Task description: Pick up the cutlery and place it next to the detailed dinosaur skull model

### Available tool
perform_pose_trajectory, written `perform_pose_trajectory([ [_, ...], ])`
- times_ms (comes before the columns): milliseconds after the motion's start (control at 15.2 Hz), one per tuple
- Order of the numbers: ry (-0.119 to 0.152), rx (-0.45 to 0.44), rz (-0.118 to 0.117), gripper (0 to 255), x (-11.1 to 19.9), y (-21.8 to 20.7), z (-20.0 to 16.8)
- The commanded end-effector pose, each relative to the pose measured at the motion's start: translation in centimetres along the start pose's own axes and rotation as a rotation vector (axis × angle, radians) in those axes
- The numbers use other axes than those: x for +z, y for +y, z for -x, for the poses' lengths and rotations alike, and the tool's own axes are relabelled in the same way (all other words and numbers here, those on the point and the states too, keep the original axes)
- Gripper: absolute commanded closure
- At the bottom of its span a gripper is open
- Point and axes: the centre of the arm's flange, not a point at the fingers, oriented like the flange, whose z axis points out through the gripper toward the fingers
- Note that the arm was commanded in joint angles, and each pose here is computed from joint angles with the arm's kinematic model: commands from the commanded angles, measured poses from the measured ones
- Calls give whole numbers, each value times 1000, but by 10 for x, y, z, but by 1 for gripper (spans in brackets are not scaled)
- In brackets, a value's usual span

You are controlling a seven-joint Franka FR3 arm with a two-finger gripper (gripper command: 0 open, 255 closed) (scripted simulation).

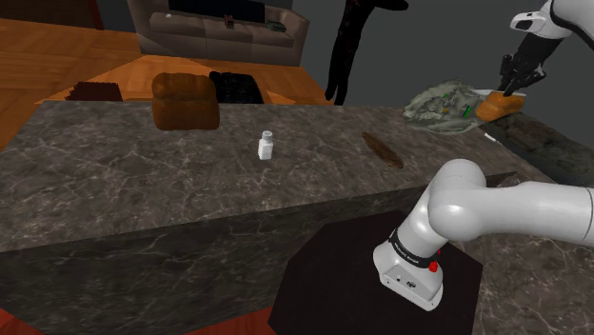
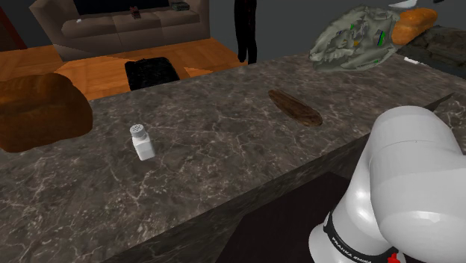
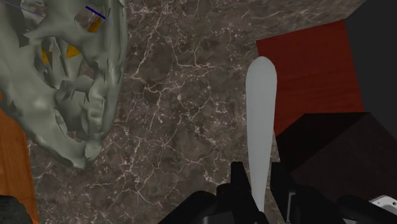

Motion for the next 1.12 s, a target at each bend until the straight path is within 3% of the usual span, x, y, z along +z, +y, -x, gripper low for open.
perform_pose_trajectory([
  [0,-1,-1,-1,255,9,1,27],
  [1056,-1,-1,-1,255,59,38,229],
])
